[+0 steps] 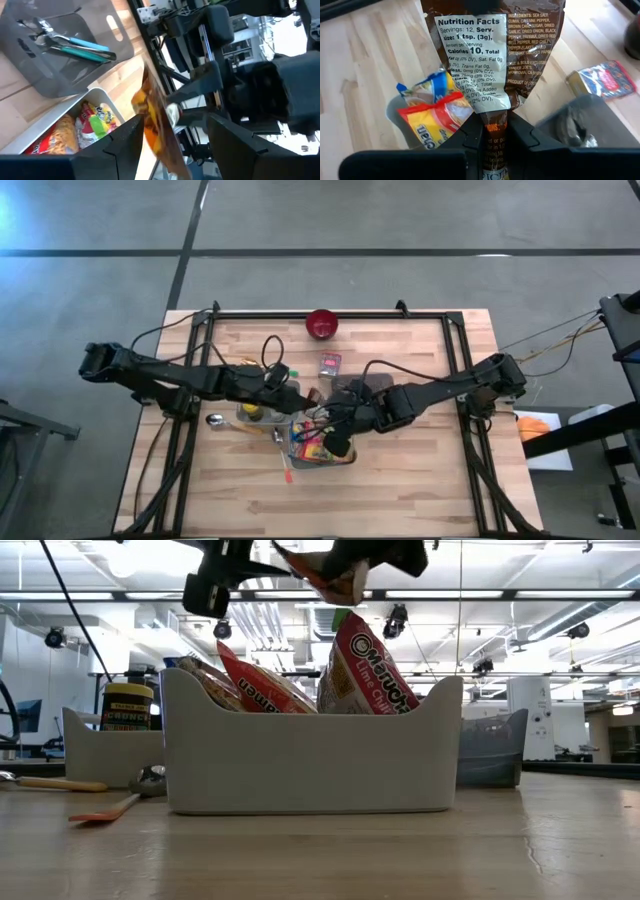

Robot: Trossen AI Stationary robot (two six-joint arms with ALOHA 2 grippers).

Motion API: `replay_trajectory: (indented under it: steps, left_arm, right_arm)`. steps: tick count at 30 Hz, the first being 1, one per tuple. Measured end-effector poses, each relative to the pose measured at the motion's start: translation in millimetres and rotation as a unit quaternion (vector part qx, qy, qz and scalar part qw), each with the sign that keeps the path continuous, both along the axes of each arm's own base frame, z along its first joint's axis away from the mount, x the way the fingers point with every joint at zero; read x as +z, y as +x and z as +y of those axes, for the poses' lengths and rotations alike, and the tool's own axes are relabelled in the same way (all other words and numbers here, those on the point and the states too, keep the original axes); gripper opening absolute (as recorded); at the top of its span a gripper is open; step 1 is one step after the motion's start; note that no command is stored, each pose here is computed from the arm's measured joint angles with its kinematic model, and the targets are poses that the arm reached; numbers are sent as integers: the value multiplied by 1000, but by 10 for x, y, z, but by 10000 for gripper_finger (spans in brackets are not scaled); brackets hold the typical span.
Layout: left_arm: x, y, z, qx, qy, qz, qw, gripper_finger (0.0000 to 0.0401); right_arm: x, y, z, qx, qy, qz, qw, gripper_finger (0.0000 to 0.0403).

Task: Pick & Place Food Item
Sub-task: Put the orange seasoning bag into the top gray bin

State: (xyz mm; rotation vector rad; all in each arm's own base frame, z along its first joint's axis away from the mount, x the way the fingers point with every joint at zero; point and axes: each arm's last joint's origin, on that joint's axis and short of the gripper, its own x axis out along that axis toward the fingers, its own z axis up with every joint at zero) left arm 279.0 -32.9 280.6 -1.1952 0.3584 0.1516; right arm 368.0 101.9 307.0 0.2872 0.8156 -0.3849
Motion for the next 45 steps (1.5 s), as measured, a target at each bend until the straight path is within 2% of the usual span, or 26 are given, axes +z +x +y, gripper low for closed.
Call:
replay_trajectory:
  steps: [5, 8, 11, 15, 16, 20, 30, 38, 45]
  left_arm:
    - [-21, 10, -4, -6, 9, 4, 1000, 214]
    - [-31, 14, -6, -15, 23, 6, 1000, 187]
    - [-35, 14, -14, -33, 45, 5, 998, 129]
    - [-34, 13, -17, -49, 67, 3, 997, 26]
    - [-34, 13, -18, -52, 70, 2, 996, 14]
    - [-27, 15, -26, -61, 83, -4, 995, 4]
    - [51, -32, -26, -77, 101, -24, 992, 1]
    - [217, -297, 30, -84, 140, -19, 986, 0]
    - [226, -613, 67, -118, 195, 47, 972, 0]
  right_arm:
    - [-23, 82, 28, 9, 0, -5, 1000, 36]
    - [0, 94, 34, 16, -4, -10, 1000, 36]
    - [23, 88, 30, 13, -6, -14, 1000, 36]
    - [22, 88, 31, 13, -6, -14, 1000, 36]
    - [21, 87, 34, 14, -6, -14, 1000, 36]
    - [21, 87, 41, 14, -7, -15, 1000, 49]
    - [35, 89, 39, 9, -2, -22, 1000, 150]
    - [148, 29, 18, -7, 15, -40, 999, 198]
    - [280, -64, -9, -11, 20, -54, 998, 207]
